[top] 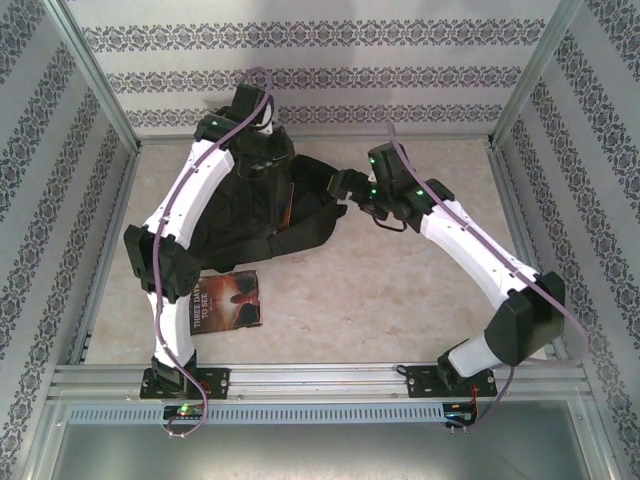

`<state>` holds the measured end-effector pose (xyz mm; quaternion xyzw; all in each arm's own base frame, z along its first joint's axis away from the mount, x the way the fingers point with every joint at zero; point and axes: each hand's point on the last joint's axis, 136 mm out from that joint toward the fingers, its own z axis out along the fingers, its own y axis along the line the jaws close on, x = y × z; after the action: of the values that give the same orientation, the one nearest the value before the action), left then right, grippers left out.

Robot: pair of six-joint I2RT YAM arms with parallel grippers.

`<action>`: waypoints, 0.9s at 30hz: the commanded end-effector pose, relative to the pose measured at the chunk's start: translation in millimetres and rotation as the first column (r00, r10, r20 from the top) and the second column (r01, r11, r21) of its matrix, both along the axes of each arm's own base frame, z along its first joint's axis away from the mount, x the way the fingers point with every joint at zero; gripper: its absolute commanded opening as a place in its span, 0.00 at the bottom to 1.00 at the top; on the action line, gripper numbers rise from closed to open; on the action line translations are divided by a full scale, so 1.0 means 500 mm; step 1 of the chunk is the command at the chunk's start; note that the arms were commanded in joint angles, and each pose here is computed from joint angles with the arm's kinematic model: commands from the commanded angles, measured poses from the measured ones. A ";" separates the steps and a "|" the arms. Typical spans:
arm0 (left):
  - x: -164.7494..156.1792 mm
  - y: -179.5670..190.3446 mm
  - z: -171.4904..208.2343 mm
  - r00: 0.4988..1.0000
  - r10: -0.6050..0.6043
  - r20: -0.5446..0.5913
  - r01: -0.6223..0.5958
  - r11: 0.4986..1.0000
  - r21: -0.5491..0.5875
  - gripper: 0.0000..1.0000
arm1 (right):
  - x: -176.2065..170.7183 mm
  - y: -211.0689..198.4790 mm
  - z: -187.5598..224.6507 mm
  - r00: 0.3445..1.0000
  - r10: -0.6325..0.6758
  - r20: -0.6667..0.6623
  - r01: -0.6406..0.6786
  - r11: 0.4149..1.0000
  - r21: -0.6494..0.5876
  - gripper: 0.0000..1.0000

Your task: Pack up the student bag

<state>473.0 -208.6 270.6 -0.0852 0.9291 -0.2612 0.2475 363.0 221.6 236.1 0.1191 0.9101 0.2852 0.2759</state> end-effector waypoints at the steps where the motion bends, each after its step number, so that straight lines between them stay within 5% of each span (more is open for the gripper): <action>1: -0.023 -0.017 0.070 0.998 -0.018 0.064 0.022 0.998 -0.058 0.45 | -0.054 -0.019 -0.025 0.993 0.121 -0.003 -0.121 0.985 -0.119 0.88; 6: -0.115 0.096 0.111 0.991 0.071 0.112 -0.080 0.993 0.084 0.71 | -0.132 -0.039 -0.028 0.972 0.235 0.022 -0.228 0.958 -0.176 0.89; 11: -0.255 0.269 -0.007 0.935 0.354 0.014 -0.351 0.922 0.166 0.93 | -0.191 -0.060 -0.074 0.963 0.269 -0.034 -0.269 0.938 -0.219 0.90; 17: -0.404 0.414 -0.208 0.742 0.642 -0.192 -0.597 0.764 0.246 0.96 | -0.243 -0.074 -0.138 0.952 0.277 -0.128 -0.299 0.933 -0.200 0.90; 27: -0.498 0.506 -0.411 0.366 0.848 -0.382 -0.753 0.511 0.414 0.92 | -0.266 -0.075 -0.156 0.945 0.279 -0.172 -0.309 0.933 -0.183 0.89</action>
<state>225.2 31.9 81.3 -0.5141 0.8537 -0.0095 0.0823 239.3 184.7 158.2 -0.0250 0.9588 0.2157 0.1830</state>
